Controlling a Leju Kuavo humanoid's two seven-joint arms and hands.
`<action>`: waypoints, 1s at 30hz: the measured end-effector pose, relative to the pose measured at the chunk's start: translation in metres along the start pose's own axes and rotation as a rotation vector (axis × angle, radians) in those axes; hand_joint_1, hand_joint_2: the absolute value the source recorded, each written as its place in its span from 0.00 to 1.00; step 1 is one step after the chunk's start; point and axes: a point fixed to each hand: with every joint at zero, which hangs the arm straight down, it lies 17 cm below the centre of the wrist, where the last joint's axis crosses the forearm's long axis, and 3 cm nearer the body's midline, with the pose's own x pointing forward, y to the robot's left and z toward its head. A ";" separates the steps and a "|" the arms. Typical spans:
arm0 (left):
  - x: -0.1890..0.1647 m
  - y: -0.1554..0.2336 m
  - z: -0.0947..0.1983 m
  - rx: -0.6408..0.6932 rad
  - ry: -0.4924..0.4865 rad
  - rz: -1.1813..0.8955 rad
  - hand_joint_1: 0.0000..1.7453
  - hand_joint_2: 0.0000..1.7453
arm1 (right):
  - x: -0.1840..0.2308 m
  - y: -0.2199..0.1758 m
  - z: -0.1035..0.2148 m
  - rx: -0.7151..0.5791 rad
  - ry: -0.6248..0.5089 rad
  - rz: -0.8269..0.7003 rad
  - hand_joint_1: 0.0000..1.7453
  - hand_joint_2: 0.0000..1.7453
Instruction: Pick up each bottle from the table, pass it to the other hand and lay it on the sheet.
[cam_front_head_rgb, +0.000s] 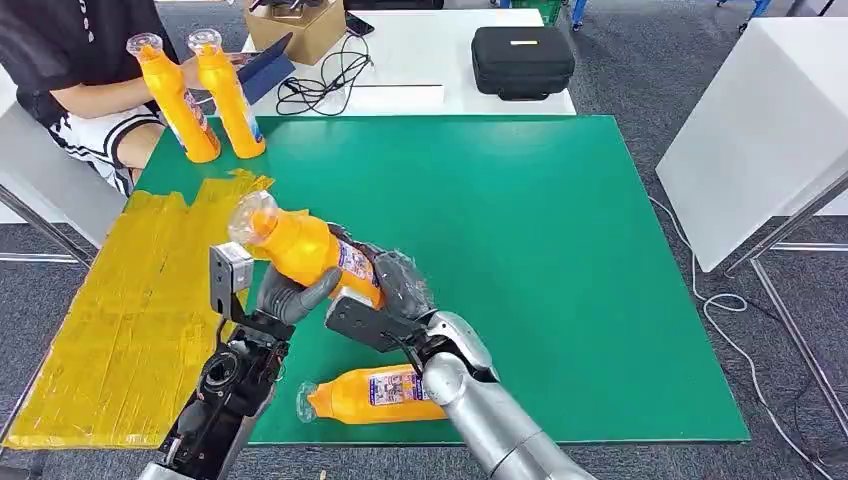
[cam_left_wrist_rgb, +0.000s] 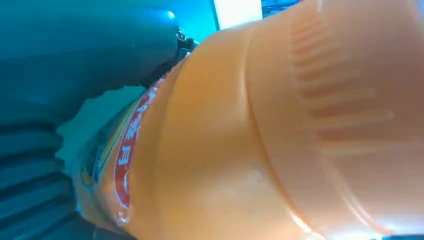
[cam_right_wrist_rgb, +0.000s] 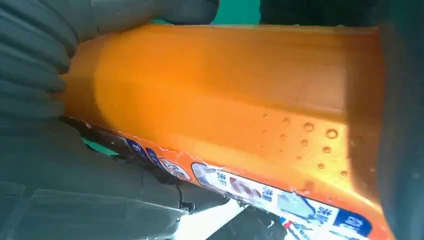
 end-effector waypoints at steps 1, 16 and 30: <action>0.001 0.001 0.000 0.003 -0.003 0.001 1.00 1.00 | 0.000 -0.002 0.000 -0.004 0.002 0.006 0.00 1.00; 0.015 0.021 -0.005 0.047 -0.061 -0.013 1.00 1.00 | -0.011 -0.059 0.033 -0.119 0.009 0.221 0.00 1.00; 0.019 0.055 -0.013 0.145 -0.068 -0.175 1.00 1.00 | -0.005 -0.108 0.081 -0.252 -0.016 0.320 0.00 1.00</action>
